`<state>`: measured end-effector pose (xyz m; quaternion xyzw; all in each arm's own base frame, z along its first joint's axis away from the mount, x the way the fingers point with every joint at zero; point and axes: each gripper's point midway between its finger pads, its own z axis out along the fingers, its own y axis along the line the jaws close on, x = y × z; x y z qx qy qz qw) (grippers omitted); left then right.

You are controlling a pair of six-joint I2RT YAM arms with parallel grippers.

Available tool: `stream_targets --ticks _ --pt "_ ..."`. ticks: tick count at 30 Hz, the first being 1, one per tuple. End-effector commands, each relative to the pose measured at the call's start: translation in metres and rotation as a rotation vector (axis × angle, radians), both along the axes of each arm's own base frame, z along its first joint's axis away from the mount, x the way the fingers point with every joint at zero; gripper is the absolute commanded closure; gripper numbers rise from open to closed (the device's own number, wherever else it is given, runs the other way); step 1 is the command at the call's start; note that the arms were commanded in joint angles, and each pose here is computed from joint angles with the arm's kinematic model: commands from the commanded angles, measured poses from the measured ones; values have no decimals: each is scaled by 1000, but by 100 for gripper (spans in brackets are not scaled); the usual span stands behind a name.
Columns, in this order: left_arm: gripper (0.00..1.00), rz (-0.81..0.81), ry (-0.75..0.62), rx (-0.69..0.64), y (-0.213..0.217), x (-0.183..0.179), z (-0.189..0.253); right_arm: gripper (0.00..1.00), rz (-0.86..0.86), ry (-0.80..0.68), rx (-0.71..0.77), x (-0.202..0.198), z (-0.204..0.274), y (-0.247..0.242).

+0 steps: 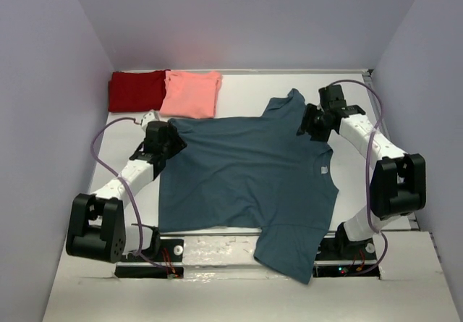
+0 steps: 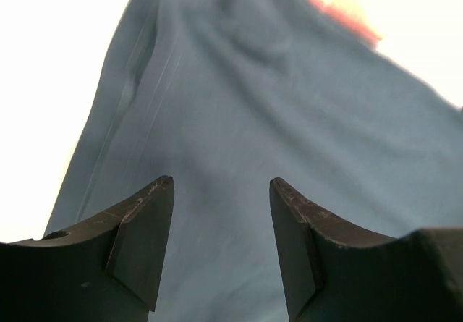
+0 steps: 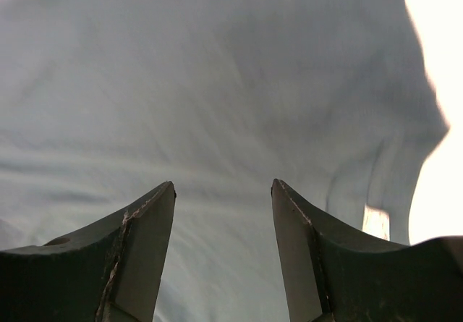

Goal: Fold and stack the t-shirts
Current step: Flatten out the tshirt

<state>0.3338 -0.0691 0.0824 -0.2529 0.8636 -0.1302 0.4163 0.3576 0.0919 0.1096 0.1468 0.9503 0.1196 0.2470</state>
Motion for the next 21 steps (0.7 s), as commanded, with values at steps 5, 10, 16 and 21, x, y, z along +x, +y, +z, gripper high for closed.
stream_targets --ticks 5,10,16,21 --pt "35 56 -180 -60 8 75 59 34 79 -305 29 78 83 17" --pt "34 20 -211 -107 -5 100 80 22 145 -367 -12 118 98 22" --pt "33 47 -236 -106 -4 112 111 24 188 -273 -41 151 83 28" --pt "33 113 -263 -73 8 117 136 27 197 -218 74 170 86 47"
